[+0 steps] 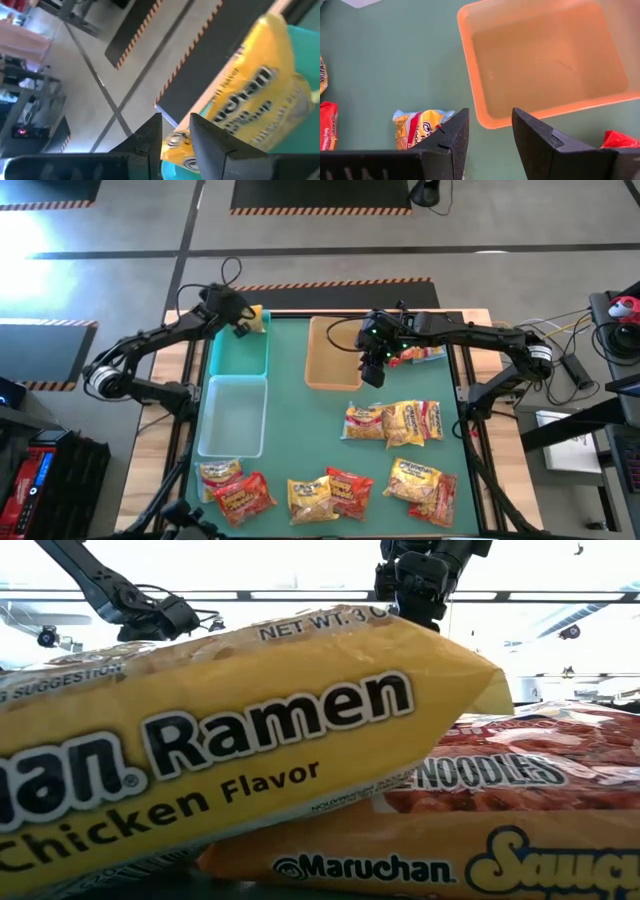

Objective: Sort Maruchan noodles
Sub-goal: Put the yellow noodle pack into the blue bin, then put the blue noodle pack into the orange bin

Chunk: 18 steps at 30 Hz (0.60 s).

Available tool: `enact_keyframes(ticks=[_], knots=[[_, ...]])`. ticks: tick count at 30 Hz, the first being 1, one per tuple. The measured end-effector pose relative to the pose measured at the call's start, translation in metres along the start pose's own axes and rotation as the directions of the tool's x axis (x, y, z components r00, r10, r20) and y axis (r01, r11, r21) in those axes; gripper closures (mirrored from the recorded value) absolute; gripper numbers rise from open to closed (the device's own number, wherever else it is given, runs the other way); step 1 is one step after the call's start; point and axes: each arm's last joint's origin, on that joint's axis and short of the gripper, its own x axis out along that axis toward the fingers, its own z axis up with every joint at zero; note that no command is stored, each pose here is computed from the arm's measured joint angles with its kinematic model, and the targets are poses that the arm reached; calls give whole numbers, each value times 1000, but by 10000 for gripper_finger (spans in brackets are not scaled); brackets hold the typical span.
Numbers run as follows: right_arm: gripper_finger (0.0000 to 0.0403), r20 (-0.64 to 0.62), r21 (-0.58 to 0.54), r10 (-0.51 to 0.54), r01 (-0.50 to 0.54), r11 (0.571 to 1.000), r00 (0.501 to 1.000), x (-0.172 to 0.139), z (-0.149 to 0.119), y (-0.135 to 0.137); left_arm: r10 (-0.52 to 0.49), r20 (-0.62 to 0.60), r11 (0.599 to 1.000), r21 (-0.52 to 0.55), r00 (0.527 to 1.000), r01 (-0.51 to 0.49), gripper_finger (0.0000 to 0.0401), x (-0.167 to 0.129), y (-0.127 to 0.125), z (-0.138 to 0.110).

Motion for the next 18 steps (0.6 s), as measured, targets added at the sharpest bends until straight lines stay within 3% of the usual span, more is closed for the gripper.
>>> enact_keyframes(ticks=[5,9,13,18], knots=[[266,-12,26,0,1,1000,1000,0,-1,0,33,50,991,-133,998,-26,319,-14,8,3],[266,-72,38,-1,4,999,997,-1,-7,0,48,134,952,-306,990,-4,319,-35,18,6],[266,-149,58,-2,11,998,989,-2,-15,0,-67,336,856,-464,939,227,319,-62,23,11],[266,-187,113,-1,23,993,982,-1,-19,0,-221,577,723,-444,787,529,319,-98,19,20]])
